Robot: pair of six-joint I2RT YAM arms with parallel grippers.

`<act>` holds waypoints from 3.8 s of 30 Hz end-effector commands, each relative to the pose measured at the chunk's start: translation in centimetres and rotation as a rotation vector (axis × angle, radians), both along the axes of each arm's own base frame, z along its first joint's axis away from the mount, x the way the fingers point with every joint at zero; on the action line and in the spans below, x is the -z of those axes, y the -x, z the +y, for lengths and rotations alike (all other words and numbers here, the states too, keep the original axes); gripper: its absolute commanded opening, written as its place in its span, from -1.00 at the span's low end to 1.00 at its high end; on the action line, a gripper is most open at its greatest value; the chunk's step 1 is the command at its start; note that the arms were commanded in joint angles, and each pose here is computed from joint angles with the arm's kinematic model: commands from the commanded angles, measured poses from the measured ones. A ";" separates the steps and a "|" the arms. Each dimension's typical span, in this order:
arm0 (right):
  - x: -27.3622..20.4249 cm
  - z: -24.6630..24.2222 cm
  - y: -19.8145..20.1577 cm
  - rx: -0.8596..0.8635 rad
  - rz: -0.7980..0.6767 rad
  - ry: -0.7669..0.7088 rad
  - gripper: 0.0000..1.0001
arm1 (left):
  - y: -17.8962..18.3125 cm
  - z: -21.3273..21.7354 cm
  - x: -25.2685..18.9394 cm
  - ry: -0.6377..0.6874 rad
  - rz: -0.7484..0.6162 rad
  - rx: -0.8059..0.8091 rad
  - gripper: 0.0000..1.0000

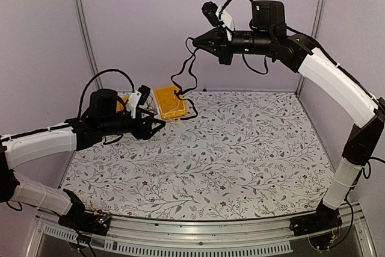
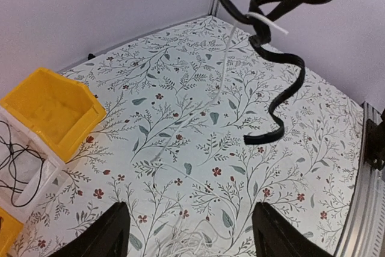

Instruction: Untangle the cables

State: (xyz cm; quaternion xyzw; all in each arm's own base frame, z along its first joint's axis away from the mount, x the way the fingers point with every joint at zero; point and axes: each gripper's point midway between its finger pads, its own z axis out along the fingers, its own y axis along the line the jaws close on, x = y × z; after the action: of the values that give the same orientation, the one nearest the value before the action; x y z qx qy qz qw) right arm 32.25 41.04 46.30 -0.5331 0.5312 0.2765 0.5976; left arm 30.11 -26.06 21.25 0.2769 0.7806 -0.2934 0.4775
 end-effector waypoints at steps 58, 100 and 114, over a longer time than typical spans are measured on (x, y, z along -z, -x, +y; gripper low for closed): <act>8.4 -1.6 -1.4 0.069 0.155 0.107 -1.00 | -2.6 -3.6 -11.3 0.074 -0.220 0.007 0.17; 12.3 -3.9 -2.1 0.142 0.253 0.189 0.09 | -10.3 -7.7 -13.8 0.173 -0.140 0.045 -1.00; 15.6 -7.1 -0.5 0.196 0.308 0.249 0.11 | -17.9 5.6 -12.5 0.083 -0.105 -0.316 -1.00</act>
State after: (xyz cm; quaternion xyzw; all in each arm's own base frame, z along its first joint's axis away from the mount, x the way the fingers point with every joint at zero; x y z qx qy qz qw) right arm 33.08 34.78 29.95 -0.5064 0.6946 0.2338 0.4542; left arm 46.80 -23.43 31.80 0.1720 0.7821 -0.2586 0.5402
